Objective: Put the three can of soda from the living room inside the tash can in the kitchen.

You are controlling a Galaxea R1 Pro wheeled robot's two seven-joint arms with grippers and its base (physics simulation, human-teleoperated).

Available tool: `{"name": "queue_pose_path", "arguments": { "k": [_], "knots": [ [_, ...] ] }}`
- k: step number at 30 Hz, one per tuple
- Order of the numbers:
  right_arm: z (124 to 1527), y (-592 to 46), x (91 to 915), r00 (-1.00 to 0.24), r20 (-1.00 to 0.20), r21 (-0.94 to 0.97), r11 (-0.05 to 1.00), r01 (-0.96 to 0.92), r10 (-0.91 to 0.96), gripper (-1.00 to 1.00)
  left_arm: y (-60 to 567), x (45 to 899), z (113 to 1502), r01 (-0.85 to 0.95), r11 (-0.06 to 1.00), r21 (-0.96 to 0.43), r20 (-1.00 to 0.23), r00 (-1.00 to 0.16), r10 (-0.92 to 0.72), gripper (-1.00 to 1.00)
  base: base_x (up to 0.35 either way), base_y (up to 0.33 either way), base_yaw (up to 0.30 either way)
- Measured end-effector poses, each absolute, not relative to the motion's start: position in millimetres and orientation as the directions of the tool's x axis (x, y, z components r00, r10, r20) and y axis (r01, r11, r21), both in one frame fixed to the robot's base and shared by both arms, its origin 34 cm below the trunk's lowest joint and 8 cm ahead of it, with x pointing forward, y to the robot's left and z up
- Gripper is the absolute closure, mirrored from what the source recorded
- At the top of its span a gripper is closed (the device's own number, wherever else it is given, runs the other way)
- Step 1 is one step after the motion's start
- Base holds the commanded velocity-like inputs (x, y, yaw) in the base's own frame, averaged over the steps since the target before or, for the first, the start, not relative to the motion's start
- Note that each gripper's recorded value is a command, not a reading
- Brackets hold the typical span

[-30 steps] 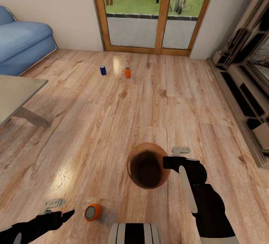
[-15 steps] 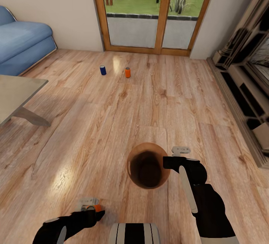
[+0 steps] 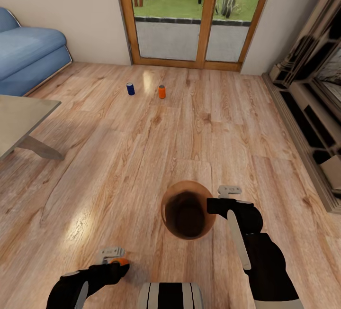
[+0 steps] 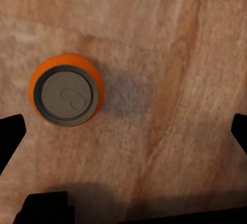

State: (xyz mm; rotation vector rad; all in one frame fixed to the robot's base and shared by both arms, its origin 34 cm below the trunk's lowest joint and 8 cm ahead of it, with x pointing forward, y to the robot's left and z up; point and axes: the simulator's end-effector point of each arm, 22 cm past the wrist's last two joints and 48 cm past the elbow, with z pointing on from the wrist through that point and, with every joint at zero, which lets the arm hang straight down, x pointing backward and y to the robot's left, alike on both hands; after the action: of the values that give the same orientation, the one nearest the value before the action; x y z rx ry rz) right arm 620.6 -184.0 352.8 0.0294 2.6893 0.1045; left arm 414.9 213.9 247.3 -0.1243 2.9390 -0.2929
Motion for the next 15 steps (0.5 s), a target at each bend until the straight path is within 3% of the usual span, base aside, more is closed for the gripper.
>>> {"name": "queue_pose_path", "arguments": {
  "k": [15],
  "knots": [
    [353, -185, 621, -0.900, -0.434, 0.076, 0.997, 0.004, 0.037, 1.00, 230, 443, 217, -0.085, 0.992, -0.099, -0.148, -0.984, -0.099, -1.00, 0.000, 0.000, 0.000]
  ]
}}
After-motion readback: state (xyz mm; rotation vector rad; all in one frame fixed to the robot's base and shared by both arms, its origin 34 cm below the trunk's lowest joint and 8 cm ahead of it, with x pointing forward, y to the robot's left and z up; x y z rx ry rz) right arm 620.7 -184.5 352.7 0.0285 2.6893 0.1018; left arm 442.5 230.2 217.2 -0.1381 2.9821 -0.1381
